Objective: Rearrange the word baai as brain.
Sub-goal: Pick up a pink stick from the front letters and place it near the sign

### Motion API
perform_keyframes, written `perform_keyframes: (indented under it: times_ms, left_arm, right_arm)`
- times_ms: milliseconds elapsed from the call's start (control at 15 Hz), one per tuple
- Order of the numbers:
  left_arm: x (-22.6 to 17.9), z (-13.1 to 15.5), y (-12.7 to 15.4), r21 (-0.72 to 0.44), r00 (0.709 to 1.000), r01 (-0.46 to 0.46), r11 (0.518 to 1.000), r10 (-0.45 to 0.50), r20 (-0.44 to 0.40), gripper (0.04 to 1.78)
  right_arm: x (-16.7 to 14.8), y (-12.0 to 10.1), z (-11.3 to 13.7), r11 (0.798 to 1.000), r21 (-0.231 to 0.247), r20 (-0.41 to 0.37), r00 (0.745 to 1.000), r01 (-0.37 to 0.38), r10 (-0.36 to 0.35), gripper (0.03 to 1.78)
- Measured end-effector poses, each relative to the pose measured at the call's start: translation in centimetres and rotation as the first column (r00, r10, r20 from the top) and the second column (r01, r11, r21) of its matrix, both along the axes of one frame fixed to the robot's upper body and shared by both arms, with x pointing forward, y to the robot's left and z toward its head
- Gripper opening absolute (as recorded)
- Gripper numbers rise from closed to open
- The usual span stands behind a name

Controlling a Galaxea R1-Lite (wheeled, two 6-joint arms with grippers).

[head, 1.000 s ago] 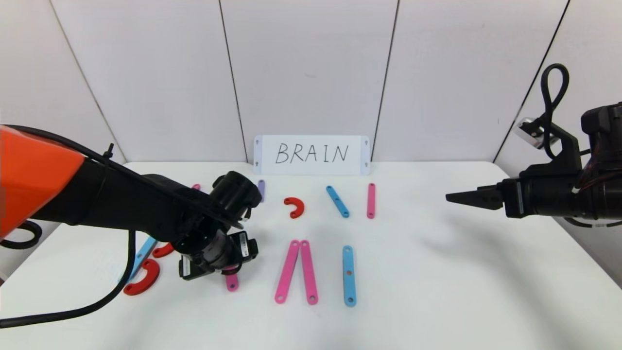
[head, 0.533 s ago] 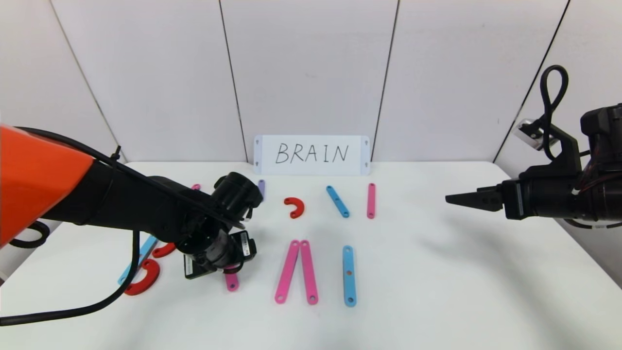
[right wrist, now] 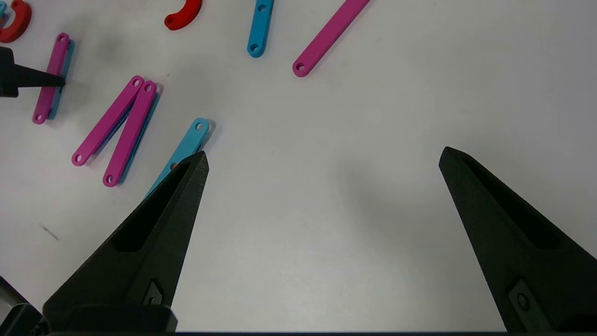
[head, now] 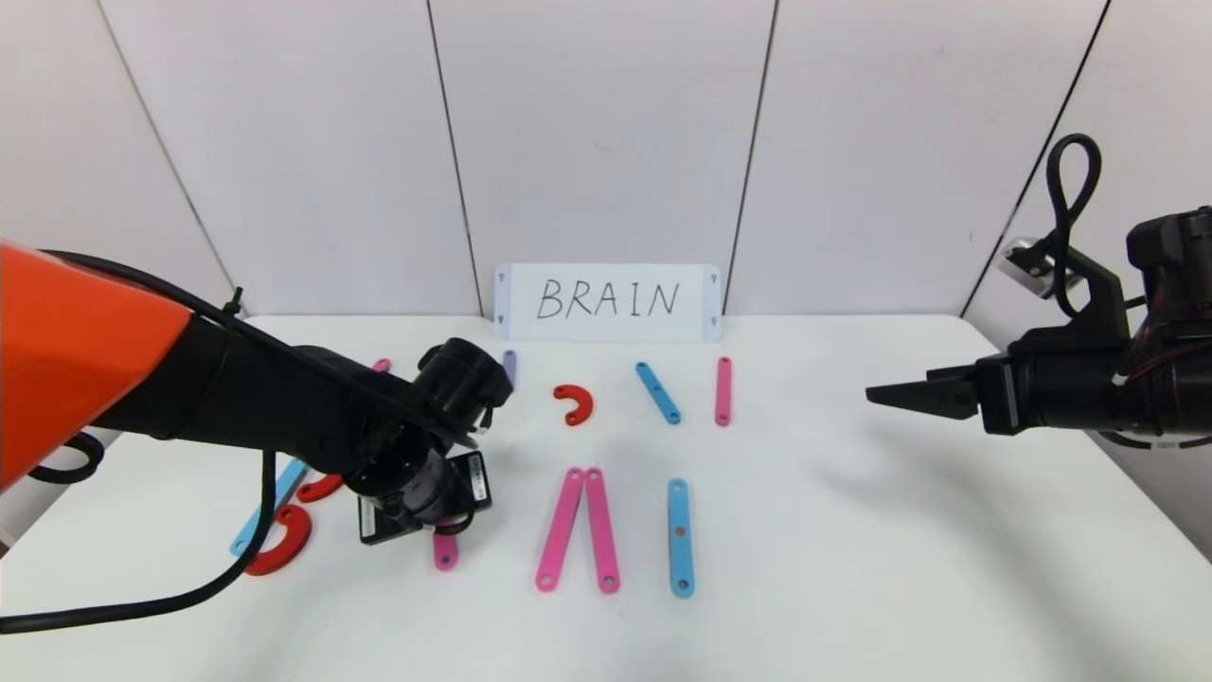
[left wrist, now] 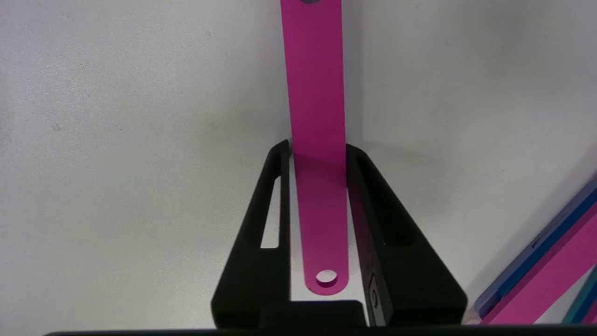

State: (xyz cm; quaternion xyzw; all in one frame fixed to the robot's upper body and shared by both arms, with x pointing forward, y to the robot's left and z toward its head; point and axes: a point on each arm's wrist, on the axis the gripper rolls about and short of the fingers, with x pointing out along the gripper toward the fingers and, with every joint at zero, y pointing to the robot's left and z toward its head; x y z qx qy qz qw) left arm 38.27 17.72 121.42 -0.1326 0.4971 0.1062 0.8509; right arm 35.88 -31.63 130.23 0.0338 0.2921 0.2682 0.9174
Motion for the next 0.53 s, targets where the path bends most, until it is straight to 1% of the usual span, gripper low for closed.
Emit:
perform_keyframes:
  times_ms: [67, 533]
  left_arm:
    - [0.00, 0.02, 0.00, -0.001, 1.000, 0.000, 1.000, 0.000, 0.001, 0.30]
    - [-0.27, 0.62, 0.13, -0.002, 1.000, 0.013, 1.000, -0.013, 0.012, 0.30]
  right_arm:
    - [0.00, 0.01, -0.01, 1.000, 0.000, 0.000, 1.000, 0.000, 0.000, 1.74]
    - [-0.02, 0.09, -0.07, 1.000, 0.002, -0.004, 1.000, -0.003, 0.003, 1.74]
